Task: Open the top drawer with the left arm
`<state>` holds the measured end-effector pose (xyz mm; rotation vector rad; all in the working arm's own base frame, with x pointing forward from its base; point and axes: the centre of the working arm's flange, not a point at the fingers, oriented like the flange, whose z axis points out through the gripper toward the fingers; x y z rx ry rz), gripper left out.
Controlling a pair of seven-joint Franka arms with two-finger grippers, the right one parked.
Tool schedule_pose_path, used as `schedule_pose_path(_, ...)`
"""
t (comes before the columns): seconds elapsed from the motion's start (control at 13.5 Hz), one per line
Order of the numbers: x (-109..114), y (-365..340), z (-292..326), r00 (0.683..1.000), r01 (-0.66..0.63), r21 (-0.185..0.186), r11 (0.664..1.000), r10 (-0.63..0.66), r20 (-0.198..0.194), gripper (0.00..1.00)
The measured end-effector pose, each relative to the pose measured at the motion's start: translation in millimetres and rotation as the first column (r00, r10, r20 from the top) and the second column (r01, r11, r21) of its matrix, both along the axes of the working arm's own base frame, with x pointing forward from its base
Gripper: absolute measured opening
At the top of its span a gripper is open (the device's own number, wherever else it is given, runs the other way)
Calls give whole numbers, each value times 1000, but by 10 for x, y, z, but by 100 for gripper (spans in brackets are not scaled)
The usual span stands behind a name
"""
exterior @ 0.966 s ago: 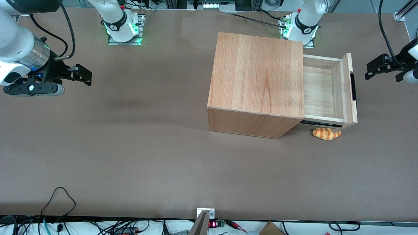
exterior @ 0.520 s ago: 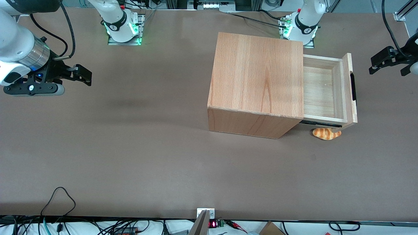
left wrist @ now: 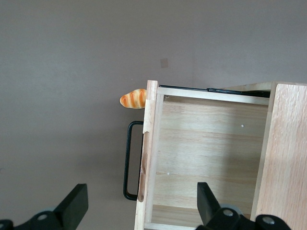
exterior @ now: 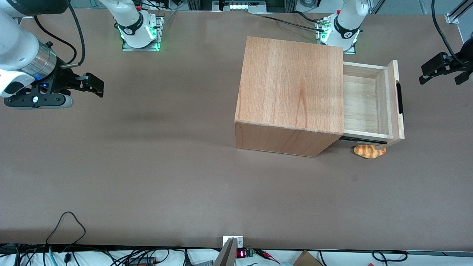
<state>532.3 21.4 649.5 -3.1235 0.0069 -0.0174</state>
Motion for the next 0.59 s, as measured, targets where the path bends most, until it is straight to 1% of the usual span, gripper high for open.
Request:
schedule_pose_path(0.22,-1,17,25,1000,-4,0,1000,4,5,100)
schedule_pose_path(0.59,-1,36,49,999,-46,-1,999,46,11,100)
